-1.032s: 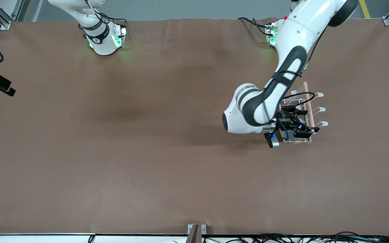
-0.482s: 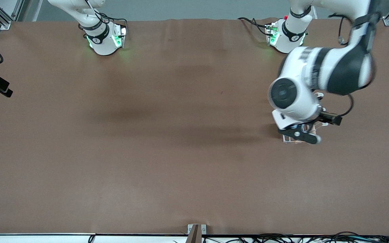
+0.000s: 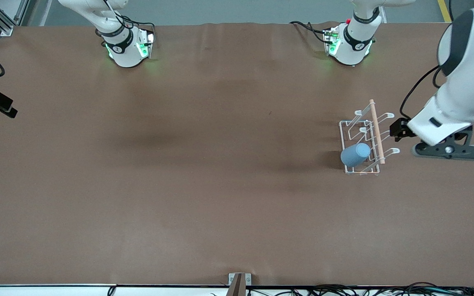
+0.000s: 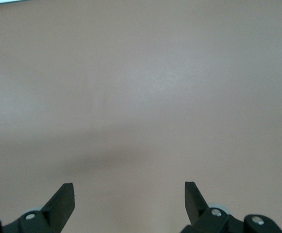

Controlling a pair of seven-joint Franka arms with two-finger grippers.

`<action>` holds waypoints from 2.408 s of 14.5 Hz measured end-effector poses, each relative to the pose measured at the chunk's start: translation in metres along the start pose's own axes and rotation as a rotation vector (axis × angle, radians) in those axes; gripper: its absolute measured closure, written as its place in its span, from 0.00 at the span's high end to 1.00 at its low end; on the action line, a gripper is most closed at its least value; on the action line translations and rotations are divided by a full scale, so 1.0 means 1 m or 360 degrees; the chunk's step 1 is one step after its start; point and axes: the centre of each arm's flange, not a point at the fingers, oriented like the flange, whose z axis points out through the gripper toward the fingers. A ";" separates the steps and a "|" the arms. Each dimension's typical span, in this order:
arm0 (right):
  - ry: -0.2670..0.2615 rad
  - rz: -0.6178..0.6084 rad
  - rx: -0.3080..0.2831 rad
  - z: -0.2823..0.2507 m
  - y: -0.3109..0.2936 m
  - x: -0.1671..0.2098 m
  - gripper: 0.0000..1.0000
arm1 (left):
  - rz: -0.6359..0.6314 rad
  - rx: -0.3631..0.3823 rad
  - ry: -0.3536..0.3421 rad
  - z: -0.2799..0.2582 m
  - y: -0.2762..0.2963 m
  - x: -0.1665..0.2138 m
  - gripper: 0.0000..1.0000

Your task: Hang cup on cup holder

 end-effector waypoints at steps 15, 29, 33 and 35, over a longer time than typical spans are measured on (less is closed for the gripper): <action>-0.0013 -0.0010 0.0001 0.001 0.000 -0.001 1.00 | -0.0175 -0.0251 0.0149 -0.091 -0.030 -0.069 1.00; -0.0016 -0.0009 0.0001 0.001 0.001 -0.001 1.00 | -0.0317 -0.0257 0.0062 -0.075 -0.043 -0.065 1.00; -0.0016 -0.0010 0.0001 0.001 0.001 -0.001 1.00 | -0.0313 -0.0257 0.0062 -0.074 -0.042 -0.064 1.00; -0.0016 -0.0010 0.0001 0.001 0.001 -0.001 1.00 | -0.0313 -0.0257 0.0062 -0.074 -0.042 -0.064 1.00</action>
